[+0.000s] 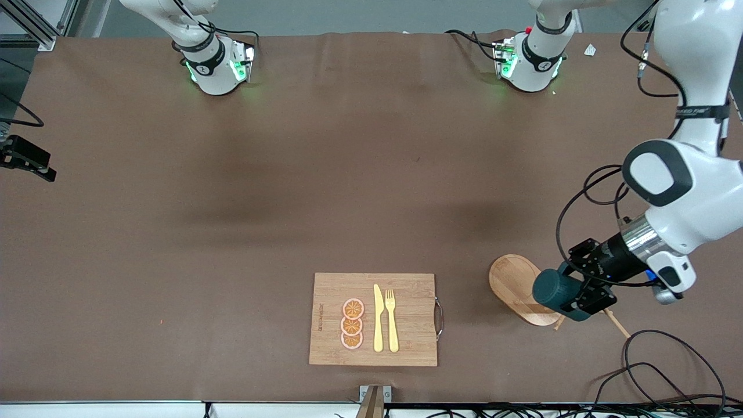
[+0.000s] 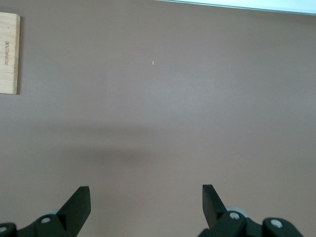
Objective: Transfer cup from left to right arm and place
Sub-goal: 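Lift the mug off the stand and carry it toward the table middle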
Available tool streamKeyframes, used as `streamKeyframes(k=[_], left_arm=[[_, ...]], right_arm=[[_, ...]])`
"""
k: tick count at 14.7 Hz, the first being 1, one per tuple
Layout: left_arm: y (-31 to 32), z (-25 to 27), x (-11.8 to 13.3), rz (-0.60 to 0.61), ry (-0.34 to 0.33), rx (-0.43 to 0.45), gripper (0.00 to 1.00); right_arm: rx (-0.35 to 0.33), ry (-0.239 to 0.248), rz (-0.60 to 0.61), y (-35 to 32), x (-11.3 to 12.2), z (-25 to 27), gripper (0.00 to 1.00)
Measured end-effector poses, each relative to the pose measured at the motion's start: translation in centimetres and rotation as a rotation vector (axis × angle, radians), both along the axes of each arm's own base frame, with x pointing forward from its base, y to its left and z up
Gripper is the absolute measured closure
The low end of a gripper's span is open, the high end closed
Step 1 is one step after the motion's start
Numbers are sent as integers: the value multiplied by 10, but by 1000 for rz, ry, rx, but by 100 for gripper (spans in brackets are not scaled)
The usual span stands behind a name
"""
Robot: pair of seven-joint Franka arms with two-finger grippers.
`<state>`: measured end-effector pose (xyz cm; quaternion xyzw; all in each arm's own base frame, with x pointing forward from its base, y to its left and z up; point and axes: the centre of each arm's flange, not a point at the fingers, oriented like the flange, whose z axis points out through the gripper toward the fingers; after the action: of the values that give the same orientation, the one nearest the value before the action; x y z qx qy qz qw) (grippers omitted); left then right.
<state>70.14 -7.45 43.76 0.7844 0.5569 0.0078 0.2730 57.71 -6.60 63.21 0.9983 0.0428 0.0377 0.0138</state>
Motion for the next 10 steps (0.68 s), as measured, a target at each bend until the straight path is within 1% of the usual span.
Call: streamKeyframes(k=[2,4,7,10], left_arm=[[-10,24,-5,4,18,52,13],[-40,42,-10,-2,35,107,13],[-113,52,-27,-4,55,179,13],[-192,46,-54,-17,63,234,13]], right_arm=[[0,0,0,0,0,0,0],[0,0,0,0,0,0,0],[0,0,0,0,0,0,0],[0,0,-1,0,0,0,0]])
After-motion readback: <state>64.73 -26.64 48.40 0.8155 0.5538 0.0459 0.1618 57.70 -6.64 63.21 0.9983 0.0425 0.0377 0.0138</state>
